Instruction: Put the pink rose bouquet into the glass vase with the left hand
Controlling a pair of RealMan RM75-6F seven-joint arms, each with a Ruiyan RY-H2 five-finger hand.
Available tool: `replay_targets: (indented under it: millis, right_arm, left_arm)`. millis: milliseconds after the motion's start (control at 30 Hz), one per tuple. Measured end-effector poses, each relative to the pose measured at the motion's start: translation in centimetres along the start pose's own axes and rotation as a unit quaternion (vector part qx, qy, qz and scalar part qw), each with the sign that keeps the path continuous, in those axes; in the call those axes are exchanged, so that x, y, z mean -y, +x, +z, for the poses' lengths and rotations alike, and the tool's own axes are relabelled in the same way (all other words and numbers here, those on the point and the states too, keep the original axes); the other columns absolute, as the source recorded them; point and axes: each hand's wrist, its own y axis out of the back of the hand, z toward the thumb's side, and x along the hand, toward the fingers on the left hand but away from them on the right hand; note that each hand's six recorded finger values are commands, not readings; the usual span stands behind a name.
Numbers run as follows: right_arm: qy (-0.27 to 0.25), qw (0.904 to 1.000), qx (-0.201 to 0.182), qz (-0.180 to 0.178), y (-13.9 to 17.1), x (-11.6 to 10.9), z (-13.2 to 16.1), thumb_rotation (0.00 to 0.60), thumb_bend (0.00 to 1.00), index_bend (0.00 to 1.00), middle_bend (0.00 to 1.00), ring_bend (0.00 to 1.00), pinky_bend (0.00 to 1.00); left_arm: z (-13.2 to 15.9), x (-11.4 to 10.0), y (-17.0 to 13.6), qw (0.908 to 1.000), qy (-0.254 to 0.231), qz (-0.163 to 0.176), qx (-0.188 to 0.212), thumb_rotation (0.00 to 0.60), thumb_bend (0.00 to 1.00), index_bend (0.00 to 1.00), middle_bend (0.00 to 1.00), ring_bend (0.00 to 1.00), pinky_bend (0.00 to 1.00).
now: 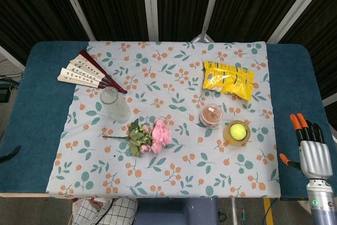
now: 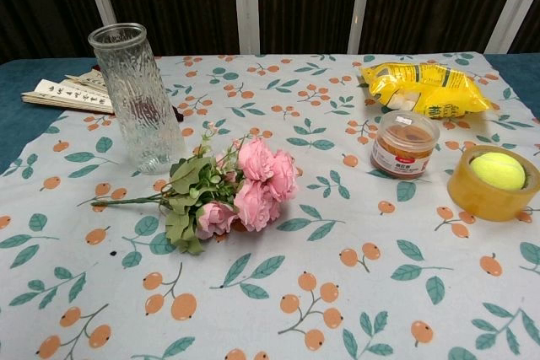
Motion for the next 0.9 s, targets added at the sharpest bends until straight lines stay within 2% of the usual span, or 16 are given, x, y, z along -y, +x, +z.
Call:
replay_targets:
  millis: [500,733,900]
  right_arm:
    - [0.0,1.0,0.005,0.001,0.0,0.0,-0.3,0.6,0.16,0.06,0.0,0.0,0.03]
    - [0.003,1.0,0.0,0.003,0.2,0.0,0.1,0.6,0.15,0.06,0.0,0.0,0.03]
    - [0.002,0.9999,0.002,0.01,0.0,0.4,0.0,0.6,0.15,0.06,0.0,0.0,0.03]
  left_arm:
    - [0.8,0.3,-0.1,0.9998,0.001,0.001,0.018,0.6,0.19,0.13,0.05,0.02,0.16]
    - [1.4,0.4,-0.4,0.9995,0.003,-0.002,0.031,0.6,0.12,0.11,0.05,0.02,0.16]
    - [2.5,0.9,-1.4,0.9985,-0.006,-0.029,0.046,0.6,0.11,0.11,0.04,0.02,0.16]
